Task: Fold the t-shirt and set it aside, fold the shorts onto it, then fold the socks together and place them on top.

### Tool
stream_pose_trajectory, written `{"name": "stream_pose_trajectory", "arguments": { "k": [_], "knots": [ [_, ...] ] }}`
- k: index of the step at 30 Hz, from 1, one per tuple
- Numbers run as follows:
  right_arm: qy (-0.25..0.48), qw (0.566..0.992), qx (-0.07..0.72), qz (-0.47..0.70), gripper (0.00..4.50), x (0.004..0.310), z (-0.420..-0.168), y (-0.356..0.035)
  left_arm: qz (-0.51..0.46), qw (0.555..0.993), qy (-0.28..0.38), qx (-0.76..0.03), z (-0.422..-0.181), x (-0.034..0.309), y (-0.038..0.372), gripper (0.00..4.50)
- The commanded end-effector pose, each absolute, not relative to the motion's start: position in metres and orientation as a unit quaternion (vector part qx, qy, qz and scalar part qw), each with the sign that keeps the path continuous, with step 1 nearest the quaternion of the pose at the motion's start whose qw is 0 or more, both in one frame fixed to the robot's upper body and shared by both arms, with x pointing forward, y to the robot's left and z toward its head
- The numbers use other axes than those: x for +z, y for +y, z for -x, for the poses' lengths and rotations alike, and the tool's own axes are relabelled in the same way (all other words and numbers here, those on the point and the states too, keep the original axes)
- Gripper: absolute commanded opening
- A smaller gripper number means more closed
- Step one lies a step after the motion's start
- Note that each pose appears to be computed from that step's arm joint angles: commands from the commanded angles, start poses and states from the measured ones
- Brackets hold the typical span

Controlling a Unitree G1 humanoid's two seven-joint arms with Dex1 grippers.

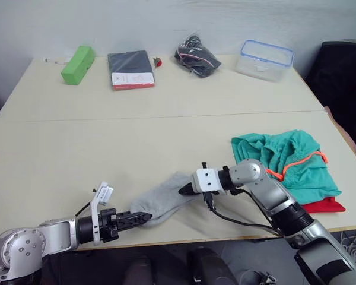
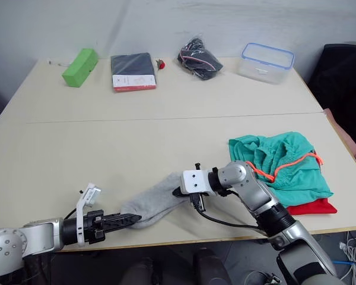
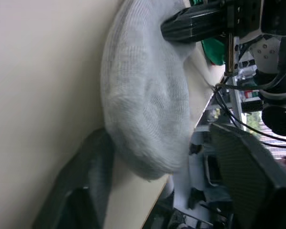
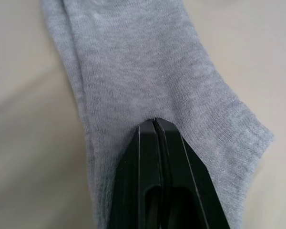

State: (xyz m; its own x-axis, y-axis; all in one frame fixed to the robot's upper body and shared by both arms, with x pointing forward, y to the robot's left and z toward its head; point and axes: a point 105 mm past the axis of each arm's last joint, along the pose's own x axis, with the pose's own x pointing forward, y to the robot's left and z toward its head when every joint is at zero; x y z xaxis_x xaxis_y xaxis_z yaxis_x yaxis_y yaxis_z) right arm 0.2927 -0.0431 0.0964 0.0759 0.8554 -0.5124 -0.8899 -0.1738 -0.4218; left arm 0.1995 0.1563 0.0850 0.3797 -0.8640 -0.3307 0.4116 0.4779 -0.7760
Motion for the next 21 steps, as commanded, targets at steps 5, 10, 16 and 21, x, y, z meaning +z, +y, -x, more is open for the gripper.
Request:
{"name": "stream_pose_trajectory", "arguments": {
  "k": [5, 10, 16, 21],
  "knots": [
    [0.047, 0.653, 0.666, 0.358, 0.00, 0.084, -0.293, -0.049, 0.310, 0.773, 0.347, -0.432, -0.204, 0.101, 0.166, 0.70],
    [0.045, 0.654, 0.663, 0.361, 0.00, 0.082, -0.293, -0.050, 0.274, 0.774, 0.314, -0.477, -0.216, 0.130, 0.160, 0.03],
    [0.044, 0.658, 0.658, 0.364, 0.00, 0.080, -0.294, -0.051, 0.205, 0.761, 0.280, -0.549, -0.230, 0.158, 0.128, 0.03],
    [0.047, 0.661, 0.655, 0.363, 0.00, 0.078, -0.291, -0.051, 0.164, 0.762, 0.285, -0.557, -0.251, 0.146, 0.102, 0.03]
  ]
}}
